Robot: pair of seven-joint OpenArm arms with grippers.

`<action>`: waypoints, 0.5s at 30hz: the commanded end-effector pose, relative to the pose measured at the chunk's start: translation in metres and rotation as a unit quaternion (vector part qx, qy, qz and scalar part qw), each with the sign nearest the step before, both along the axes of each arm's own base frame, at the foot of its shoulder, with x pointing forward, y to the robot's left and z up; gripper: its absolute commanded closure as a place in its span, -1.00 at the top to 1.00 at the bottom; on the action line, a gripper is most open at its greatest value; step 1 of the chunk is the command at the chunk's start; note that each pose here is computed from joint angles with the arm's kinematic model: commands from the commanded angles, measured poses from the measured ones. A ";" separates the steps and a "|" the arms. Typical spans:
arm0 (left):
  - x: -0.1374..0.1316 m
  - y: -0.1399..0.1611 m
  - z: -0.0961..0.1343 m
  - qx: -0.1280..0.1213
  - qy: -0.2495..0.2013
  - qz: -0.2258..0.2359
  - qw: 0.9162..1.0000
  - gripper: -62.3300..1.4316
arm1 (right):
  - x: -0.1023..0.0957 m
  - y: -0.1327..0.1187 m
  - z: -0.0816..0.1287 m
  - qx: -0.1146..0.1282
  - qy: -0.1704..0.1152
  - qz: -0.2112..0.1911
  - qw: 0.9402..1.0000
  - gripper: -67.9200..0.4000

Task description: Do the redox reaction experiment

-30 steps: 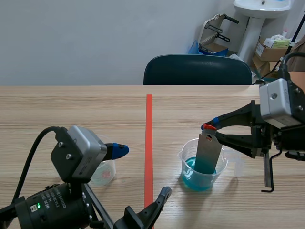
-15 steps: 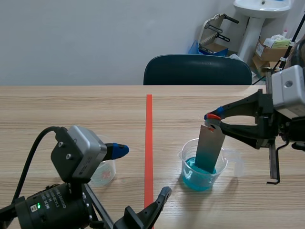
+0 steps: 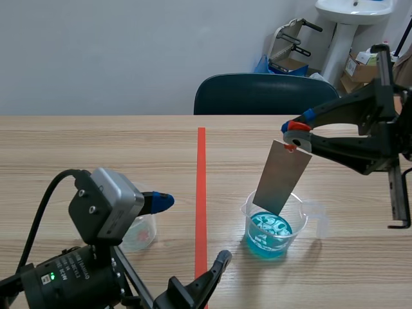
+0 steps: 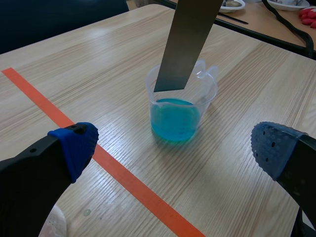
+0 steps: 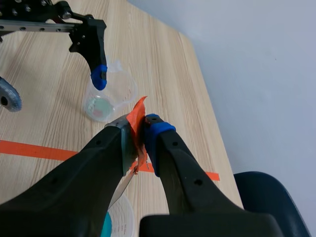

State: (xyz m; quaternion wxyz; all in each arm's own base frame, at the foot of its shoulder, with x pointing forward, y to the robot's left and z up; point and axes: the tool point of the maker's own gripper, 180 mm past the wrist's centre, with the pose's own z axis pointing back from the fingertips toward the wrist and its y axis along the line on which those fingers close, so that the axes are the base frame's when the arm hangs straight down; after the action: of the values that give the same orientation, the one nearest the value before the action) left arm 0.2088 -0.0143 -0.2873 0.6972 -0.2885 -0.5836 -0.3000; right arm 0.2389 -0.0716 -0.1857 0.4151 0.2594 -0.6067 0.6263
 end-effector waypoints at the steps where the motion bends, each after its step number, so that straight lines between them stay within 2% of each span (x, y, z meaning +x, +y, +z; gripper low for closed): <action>1: 0.002 -0.004 0.011 -0.020 -0.012 0.001 1.000 1.00 | -0.002 -0.001 0.016 0.009 -0.011 0.012 1.000 -0.97; 15: 0.002 -0.004 0.011 -0.020 -0.012 0.001 1.000 1.00 | -0.019 -0.003 0.050 0.006 -0.018 0.050 0.999 -0.97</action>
State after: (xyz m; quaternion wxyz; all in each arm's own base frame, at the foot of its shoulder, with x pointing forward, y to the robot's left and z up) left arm 0.2103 -0.0144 -0.2855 0.6946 -0.2884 -0.5868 -0.3002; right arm 0.2206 -0.0749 -0.1485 0.3837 0.2752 -0.5955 0.6500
